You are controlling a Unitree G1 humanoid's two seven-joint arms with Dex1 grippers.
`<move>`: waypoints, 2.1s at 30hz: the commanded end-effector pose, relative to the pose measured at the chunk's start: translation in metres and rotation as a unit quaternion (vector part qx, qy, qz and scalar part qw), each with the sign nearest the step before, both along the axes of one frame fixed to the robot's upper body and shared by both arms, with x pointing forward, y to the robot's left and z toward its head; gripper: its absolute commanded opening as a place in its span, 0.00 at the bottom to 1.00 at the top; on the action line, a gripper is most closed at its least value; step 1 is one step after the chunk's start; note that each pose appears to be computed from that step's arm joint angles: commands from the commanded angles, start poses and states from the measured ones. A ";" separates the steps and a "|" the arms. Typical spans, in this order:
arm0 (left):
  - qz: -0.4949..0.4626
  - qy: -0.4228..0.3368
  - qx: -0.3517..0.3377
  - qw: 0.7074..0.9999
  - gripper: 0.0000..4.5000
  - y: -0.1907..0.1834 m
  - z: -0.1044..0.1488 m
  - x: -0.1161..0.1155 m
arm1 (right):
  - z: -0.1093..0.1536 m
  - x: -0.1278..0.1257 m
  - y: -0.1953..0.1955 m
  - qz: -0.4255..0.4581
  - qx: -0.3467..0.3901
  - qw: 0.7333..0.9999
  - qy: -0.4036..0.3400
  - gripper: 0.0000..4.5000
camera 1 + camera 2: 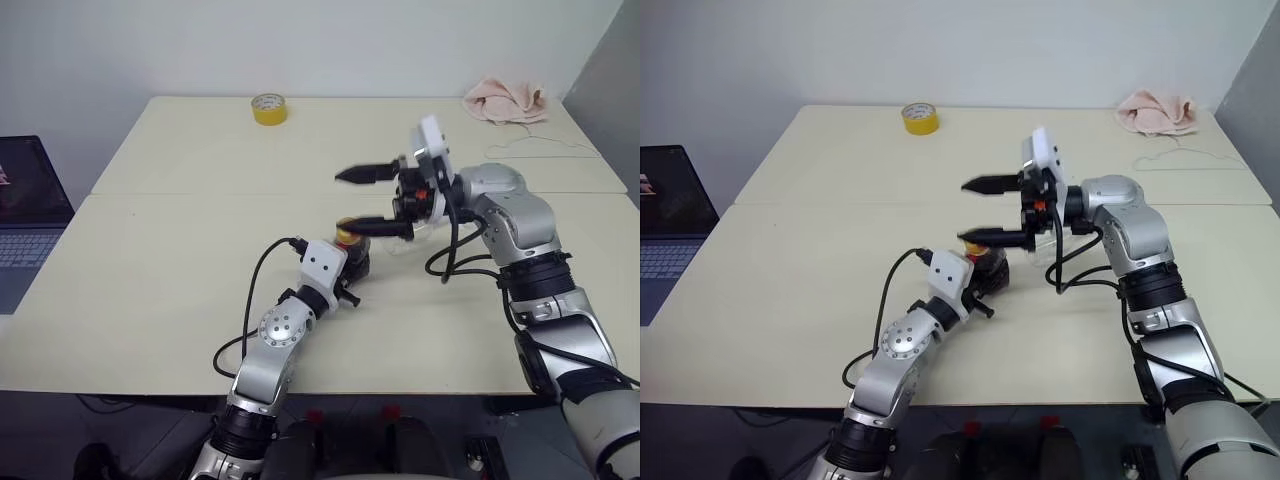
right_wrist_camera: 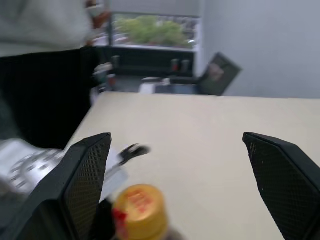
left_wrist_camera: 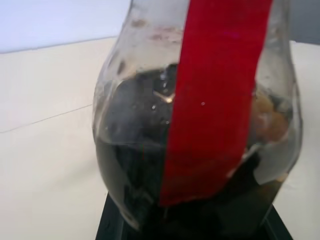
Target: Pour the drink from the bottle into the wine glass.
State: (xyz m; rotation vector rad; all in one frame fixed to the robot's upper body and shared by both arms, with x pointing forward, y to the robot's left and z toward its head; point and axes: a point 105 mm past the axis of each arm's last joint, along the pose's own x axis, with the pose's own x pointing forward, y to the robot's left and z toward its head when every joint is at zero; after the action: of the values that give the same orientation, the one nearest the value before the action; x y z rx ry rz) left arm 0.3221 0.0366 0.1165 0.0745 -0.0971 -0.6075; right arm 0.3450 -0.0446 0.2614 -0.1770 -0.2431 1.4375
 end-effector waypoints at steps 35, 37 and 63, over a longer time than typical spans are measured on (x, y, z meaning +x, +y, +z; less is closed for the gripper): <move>0.004 -0.021 -0.010 1.000 0.17 0.001 0.013 -0.005 | -0.034 -0.003 0.027 -0.334 0.002 0.942 0.036 1.00; 0.004 -0.020 -0.011 1.000 0.17 0.001 0.013 -0.005 | -0.034 0.001 0.022 -0.345 0.005 0.938 0.036 1.00; 0.005 -0.018 -0.009 1.000 0.16 0.004 0.012 -0.003 | -0.020 -0.022 -0.046 -0.299 0.042 0.953 0.022 1.00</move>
State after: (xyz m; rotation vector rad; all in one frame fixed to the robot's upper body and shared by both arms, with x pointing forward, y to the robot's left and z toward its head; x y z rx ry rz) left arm 0.3198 0.0333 0.1098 0.0782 -0.0620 -0.6185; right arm 0.3224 -0.0676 0.2137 -0.1263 -0.0776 0.9008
